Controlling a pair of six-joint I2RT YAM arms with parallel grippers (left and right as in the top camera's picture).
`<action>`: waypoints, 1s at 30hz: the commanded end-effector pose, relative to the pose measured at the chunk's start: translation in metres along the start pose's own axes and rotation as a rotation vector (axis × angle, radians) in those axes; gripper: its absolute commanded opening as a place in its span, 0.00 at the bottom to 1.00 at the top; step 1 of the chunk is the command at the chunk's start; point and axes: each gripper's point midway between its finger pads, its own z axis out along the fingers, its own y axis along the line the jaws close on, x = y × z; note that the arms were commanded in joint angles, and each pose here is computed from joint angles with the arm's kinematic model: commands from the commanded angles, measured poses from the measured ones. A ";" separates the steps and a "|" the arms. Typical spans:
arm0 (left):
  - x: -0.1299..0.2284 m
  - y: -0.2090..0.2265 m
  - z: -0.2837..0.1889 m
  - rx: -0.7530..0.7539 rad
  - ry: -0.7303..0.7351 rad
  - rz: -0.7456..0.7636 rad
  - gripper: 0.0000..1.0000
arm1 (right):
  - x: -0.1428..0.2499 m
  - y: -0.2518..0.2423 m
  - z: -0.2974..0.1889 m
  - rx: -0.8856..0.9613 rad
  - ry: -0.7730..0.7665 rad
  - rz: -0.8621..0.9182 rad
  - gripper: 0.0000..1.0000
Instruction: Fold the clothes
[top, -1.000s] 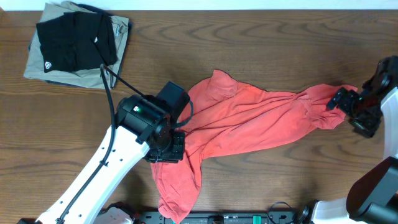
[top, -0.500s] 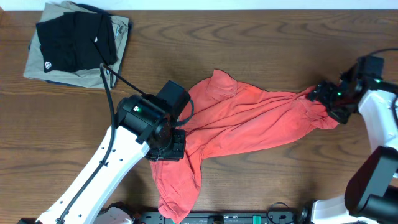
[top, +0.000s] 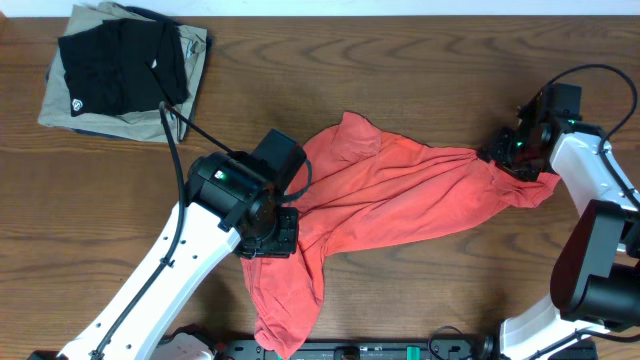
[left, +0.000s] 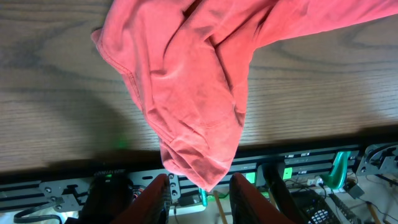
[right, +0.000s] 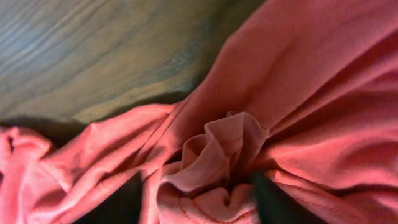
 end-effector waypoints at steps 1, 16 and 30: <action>-0.001 0.002 0.001 -0.012 -0.003 -0.006 0.33 | 0.004 0.000 0.005 0.023 0.012 -0.022 0.21; 0.000 0.002 0.001 -0.013 -0.002 -0.005 0.34 | 0.011 -0.035 -0.094 0.171 0.085 0.144 0.01; 0.000 0.002 0.001 -0.013 -0.003 -0.005 0.34 | 0.071 -0.070 -0.196 0.311 0.069 0.315 0.42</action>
